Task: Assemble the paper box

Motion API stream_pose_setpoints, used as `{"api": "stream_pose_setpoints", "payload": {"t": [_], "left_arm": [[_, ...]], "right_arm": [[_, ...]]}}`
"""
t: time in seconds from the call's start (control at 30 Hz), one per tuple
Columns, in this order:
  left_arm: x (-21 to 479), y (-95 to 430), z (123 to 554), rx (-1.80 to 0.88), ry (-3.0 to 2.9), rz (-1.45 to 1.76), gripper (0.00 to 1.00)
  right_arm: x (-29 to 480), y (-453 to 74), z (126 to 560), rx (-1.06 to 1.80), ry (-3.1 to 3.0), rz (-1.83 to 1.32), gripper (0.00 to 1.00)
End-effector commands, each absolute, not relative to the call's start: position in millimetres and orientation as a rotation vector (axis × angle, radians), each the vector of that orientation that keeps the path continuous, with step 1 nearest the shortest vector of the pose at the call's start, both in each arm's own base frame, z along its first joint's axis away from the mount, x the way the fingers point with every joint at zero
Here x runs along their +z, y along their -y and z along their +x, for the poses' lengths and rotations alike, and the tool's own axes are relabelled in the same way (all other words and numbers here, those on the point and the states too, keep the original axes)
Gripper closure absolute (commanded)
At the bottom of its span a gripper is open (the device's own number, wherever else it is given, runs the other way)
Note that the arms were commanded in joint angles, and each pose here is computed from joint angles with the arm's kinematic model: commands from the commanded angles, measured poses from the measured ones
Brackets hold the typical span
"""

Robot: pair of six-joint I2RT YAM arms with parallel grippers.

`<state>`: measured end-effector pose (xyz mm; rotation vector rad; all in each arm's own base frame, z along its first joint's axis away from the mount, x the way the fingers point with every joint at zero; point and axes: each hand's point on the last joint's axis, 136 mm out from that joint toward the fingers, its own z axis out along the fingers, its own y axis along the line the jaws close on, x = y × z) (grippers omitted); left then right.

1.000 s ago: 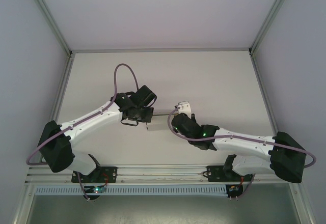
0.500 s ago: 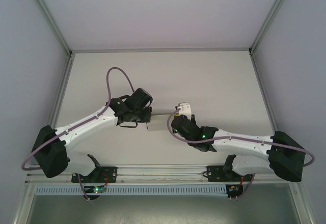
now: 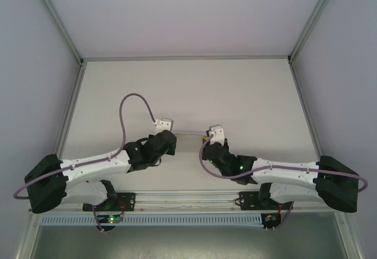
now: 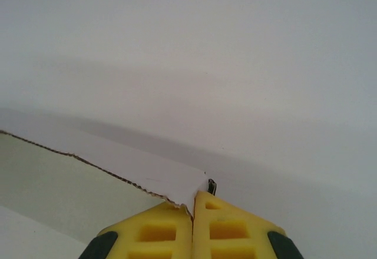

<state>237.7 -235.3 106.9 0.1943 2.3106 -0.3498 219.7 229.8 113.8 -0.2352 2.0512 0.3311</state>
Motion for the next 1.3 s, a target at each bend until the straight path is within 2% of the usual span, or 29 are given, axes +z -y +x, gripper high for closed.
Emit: {"api": "stream_pose_setpoints", "payload": {"t": [0.0, 0.2, 0.27, 0.33, 0.37, 0.73, 0.83, 1.27], "left_arm": [[42.0, 232.7, 188.3, -0.344, -2.485, 0.362, 1.0], [39.3, 222.7, 192.1, -0.255, -2.405, 0.328, 1.0], [39.9, 220.7, 192.1, -0.228, -2.396, 0.337, 1.0], [41.2, 220.2, 192.8, -0.217, -2.382, 0.335, 1.0], [42.1, 221.3, 192.5, -0.215, -2.373, 0.342, 1.0], [52.5, 224.5, 195.9, -0.165, -2.318, 0.353, 1.0], [56.9, 225.0, 197.0, -0.159, -2.307, 0.358, 1.0], [66.7, 220.6, 198.5, -0.155, -2.278, 0.337, 1.0]], "right_arm": [[69.6, -235.8, 185.6, 0.357, -2.174, -0.449, 1.0], [74.9, -229.3, 182.4, 0.435, -2.168, -0.362, 0.86], [83.9, -231.9, 179.4, 0.501, -2.153, -0.346, 0.73], [95.3, -232.2, 179.1, 0.562, -2.132, -0.299, 0.54], [102.5, -232.3, 179.4, 0.589, -2.115, -0.277, 0.51], [120.6, -185.9, 194.3, 0.57, -2.083, 0.0, 0.47], [138.6, -187.9, 201.8, 0.591, -2.068, 0.03, 0.42], [157.6, -211.7, 215.3, 0.648, -2.108, 0.014, 0.39]]}}
